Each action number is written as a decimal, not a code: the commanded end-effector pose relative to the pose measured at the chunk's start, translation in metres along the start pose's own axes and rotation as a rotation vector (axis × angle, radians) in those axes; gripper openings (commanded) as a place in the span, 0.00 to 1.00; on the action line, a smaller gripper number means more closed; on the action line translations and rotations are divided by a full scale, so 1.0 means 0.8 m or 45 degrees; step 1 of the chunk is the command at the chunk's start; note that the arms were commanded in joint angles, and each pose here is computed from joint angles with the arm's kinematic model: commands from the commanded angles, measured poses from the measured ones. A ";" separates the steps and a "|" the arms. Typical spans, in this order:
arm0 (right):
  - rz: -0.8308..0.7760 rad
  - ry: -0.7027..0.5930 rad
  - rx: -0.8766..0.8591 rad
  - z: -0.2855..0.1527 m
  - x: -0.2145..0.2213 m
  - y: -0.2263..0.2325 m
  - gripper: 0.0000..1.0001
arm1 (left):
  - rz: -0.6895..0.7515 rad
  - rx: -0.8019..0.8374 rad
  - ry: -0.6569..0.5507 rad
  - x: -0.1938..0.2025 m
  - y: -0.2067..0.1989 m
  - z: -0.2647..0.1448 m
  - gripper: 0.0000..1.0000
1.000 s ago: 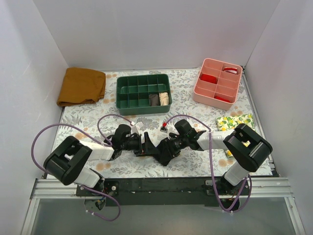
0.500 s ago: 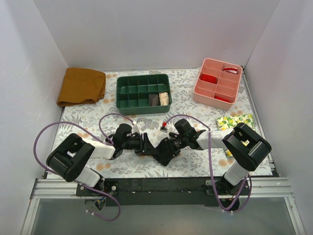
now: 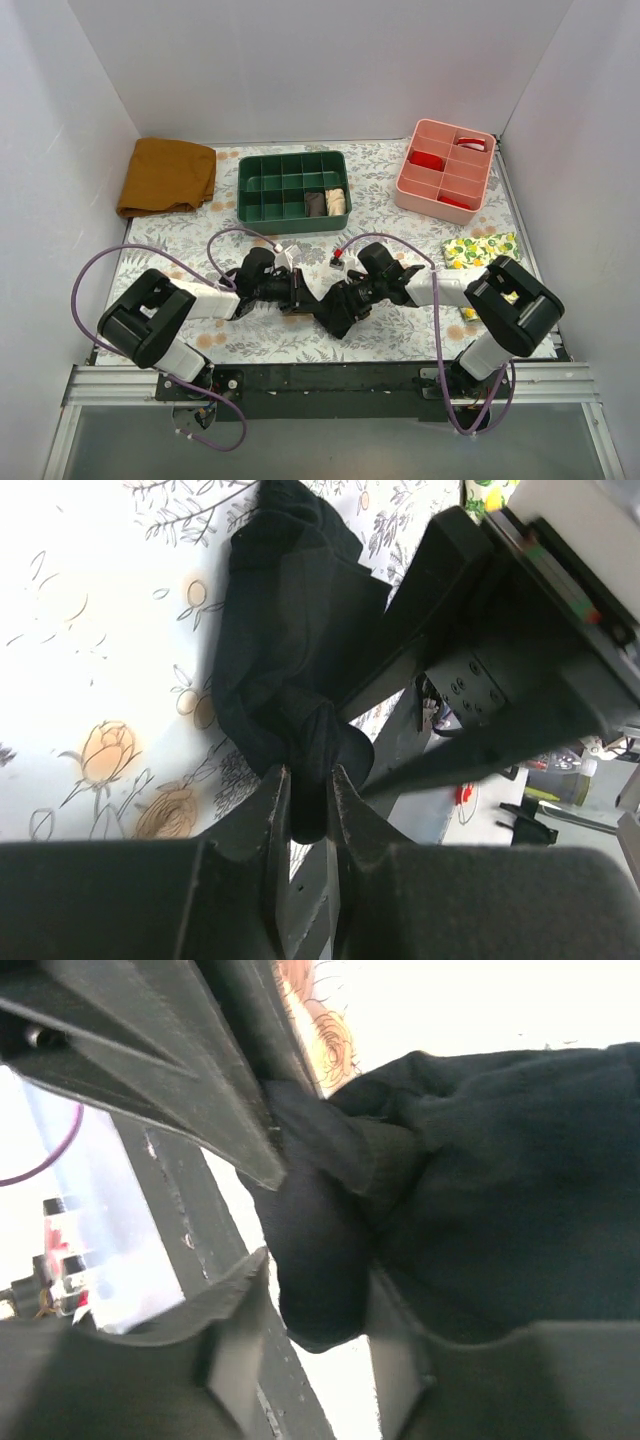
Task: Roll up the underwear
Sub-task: Roll the underwear to the center of the board.
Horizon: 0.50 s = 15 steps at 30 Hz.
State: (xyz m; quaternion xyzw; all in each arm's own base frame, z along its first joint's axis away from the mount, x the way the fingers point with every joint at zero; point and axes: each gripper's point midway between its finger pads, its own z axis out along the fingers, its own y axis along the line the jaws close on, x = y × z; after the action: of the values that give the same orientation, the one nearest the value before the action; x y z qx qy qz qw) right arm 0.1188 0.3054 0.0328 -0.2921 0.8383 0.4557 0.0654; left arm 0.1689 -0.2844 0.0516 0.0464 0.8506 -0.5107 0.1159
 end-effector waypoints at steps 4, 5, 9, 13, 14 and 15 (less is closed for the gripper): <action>-0.199 -0.153 0.398 -0.025 -0.032 0.002 0.61 | -0.082 -0.282 -0.096 -0.028 0.015 0.006 0.00; -0.220 -0.185 0.436 -0.029 -0.037 0.005 0.62 | -0.109 -0.318 -0.081 -0.025 0.018 0.004 0.00; -0.302 -0.327 0.694 -0.057 -0.054 0.005 0.65 | -0.171 -0.439 -0.083 -0.026 0.027 -0.005 0.00; -0.412 -0.453 0.935 -0.085 -0.064 0.012 0.67 | -0.244 -0.538 -0.077 -0.025 0.035 -0.011 0.00; -0.432 -0.465 0.955 -0.087 -0.065 0.016 0.67 | -0.274 -0.573 -0.059 -0.021 0.039 -0.013 0.00; -0.455 -0.470 0.979 -0.087 -0.065 0.018 0.67 | -0.294 -0.603 -0.058 -0.021 0.042 -0.014 0.00</action>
State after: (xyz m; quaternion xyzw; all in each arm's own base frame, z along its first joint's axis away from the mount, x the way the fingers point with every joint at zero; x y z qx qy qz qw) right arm 0.1387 0.2930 0.0809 -0.3286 0.8622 0.2318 0.3081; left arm 0.1906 -0.2837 0.0504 -0.0400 0.9120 -0.3973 0.0942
